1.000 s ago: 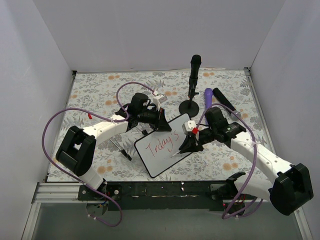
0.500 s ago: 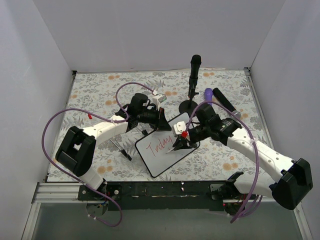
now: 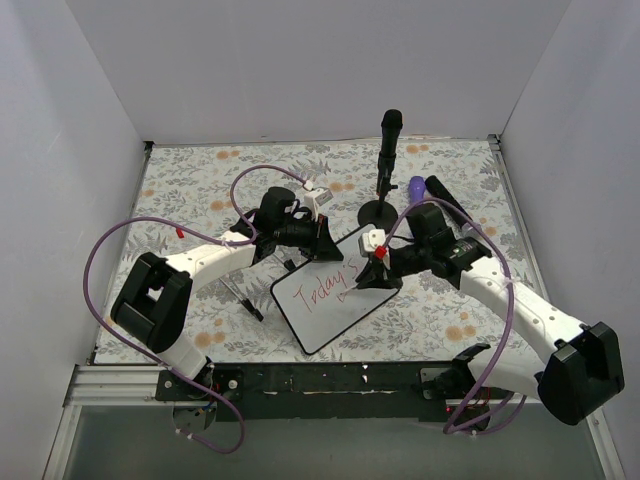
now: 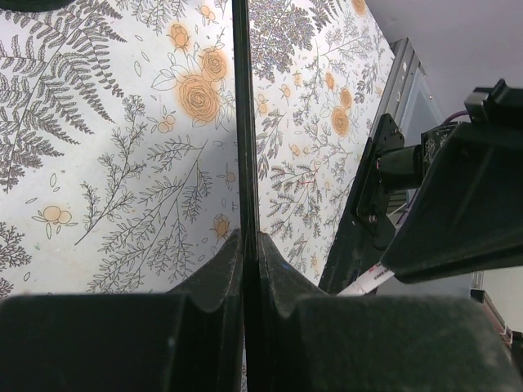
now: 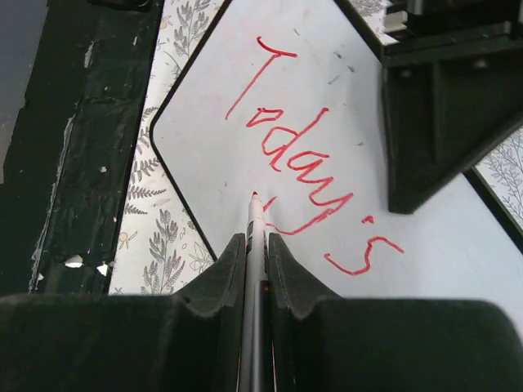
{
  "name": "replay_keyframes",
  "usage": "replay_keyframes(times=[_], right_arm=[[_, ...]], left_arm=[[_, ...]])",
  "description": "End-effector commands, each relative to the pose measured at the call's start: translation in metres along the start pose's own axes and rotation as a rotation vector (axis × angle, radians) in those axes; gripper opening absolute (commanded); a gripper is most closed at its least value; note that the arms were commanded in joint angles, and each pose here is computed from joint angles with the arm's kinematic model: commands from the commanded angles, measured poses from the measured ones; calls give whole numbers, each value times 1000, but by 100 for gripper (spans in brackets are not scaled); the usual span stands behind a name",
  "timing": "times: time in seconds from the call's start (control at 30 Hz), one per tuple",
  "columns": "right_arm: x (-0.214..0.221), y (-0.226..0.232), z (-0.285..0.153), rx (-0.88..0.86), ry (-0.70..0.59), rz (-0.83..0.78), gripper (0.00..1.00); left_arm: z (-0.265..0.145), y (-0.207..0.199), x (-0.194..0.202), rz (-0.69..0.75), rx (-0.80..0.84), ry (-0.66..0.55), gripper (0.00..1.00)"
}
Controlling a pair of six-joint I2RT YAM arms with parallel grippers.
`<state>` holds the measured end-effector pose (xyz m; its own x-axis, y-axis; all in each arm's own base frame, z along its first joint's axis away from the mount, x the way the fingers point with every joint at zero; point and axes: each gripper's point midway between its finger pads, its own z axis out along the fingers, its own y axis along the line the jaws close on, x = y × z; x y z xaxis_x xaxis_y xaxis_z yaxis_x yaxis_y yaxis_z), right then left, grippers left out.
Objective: Write a sentence on the whiteboard
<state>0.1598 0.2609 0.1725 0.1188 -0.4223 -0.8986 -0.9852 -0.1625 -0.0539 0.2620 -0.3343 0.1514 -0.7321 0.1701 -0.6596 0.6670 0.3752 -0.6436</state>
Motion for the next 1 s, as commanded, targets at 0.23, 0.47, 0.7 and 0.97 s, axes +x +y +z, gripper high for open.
replay_keyframes(times=[0.23,0.47,0.7,0.97], right_arm=[[-20,27,36,-102,-58,-71,1],[-3,25,55,-54,19,-90,1],[9,30,70,-61,66,-112,1],[10,27,76,-41,77,-120,1]], left_arm=[[-8,-20,-36,73,57,-123,0],[-8,-15,-37,30,33,-154,0],[-5,-3,-35,26,7,-159,0],[-4,-1,-32,42,10,-151,0]])
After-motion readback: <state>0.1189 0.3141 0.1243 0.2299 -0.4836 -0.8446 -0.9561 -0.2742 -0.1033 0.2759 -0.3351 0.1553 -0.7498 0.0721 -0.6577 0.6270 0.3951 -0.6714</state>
